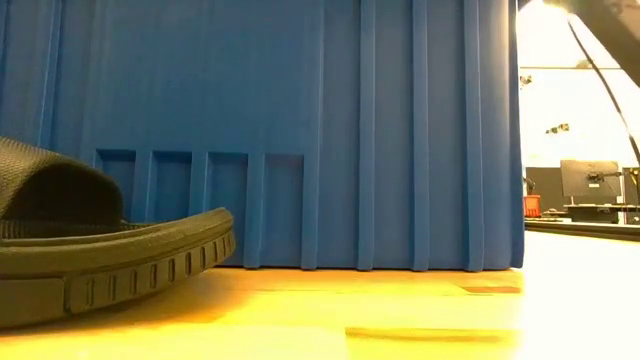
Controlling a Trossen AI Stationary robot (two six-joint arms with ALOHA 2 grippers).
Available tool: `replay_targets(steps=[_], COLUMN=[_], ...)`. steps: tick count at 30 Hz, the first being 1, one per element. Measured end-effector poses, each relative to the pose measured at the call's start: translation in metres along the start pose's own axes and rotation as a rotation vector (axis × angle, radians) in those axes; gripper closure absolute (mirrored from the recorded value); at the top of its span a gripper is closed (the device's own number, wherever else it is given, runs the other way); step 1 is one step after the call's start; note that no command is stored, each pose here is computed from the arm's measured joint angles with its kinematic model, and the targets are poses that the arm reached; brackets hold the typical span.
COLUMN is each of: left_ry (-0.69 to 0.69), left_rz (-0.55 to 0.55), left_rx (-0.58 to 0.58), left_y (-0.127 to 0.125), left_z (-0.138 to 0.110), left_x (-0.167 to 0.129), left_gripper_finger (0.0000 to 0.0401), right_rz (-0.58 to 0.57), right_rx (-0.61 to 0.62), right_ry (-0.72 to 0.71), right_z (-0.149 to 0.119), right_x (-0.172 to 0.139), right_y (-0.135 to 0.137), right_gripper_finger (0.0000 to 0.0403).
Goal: Pick and place slides into bin
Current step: Put the black slide into the blue container
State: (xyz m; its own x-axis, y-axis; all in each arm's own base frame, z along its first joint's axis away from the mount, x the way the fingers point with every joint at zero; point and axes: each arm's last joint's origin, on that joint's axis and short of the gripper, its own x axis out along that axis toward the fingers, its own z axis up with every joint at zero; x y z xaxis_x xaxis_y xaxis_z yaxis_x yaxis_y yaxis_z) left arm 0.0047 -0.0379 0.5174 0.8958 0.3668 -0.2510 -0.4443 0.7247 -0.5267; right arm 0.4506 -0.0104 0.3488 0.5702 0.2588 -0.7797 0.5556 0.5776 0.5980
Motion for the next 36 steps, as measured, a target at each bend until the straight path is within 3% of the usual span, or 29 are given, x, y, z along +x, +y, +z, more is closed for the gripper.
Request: replay_targets(steps=[3,16,28,36], left_ry=[0.000,0.006,0.021,0.025], left_rz=[0.000,0.001,0.007,0.000], left_rx=[0.013,0.013,0.004,0.004], left_y=[0.000,0.000,0.001,0.001], left_z=[0.000,-0.001,-0.003,-0.003], left_x=[0.000,0.000,0.000,0.000], left_gripper_finger=[0.0229,0.0229,0.0229,0.0229], right_rz=[0.046,0.136,0.163,0.135], right_rx=[-0.081,-0.049,0.114,0.215], right_ry=[-0.059,-0.069,-0.243,-0.297], right_z=[-0.025,-0.148,-0.253,-0.298], right_x=[-0.012,-0.013,-0.011,0.018], right_y=[0.026,0.100,0.129,0.131], right_gripper_finger=[0.0176,0.0176,0.0176,0.0176])
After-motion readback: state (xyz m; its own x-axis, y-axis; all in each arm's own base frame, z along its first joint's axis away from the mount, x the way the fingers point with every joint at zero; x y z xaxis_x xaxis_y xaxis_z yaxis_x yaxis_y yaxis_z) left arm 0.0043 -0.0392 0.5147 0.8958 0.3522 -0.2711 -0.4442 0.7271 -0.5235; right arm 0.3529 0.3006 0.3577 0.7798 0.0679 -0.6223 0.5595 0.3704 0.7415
